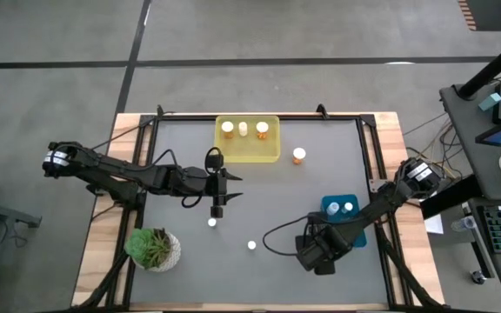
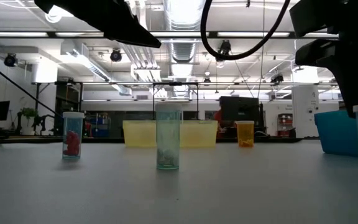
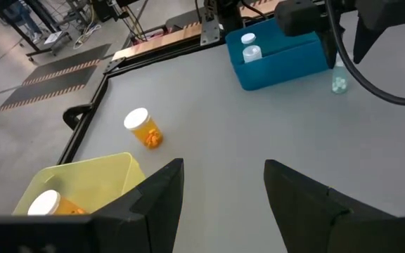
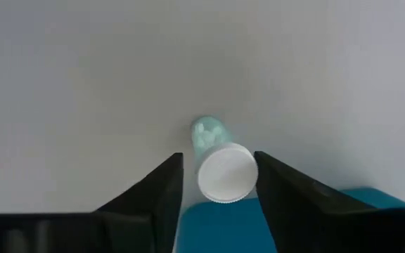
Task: Pick and place medicine bottles into bin by pill shape (circle, oval)
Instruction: Put the blue pill bottle into the blue bin
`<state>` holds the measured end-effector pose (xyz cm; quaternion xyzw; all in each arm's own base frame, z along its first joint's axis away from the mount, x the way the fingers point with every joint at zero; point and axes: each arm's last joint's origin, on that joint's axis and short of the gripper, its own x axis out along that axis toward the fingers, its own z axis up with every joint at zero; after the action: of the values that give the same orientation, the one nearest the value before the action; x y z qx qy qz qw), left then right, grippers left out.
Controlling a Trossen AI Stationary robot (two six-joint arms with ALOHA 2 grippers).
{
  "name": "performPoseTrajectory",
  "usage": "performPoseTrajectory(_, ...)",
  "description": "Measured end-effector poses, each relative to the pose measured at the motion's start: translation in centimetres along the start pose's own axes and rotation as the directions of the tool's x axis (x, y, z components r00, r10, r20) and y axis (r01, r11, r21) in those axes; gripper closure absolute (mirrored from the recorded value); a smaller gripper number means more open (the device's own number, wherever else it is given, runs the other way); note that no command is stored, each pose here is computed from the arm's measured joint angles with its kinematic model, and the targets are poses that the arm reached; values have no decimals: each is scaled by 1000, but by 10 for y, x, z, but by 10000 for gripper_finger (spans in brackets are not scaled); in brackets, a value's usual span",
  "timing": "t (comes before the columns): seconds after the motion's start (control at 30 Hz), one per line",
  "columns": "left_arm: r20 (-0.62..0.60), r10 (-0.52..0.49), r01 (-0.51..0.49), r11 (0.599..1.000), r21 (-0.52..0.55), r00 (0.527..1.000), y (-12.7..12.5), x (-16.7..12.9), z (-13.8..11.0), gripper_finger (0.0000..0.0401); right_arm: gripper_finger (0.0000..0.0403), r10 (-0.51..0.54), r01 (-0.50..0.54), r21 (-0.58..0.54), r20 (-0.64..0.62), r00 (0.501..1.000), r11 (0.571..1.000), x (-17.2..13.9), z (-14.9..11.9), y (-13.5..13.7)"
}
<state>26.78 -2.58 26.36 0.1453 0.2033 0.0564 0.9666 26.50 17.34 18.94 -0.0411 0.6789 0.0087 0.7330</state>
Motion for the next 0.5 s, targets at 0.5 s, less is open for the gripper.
performPoseTrajectory(0.5, 0, 0, 0, 1000, 0, 1000, 0, 0, 0, 219, 289, 3, -3, 8, 4, 1000, 1000, -4, 2, 1)
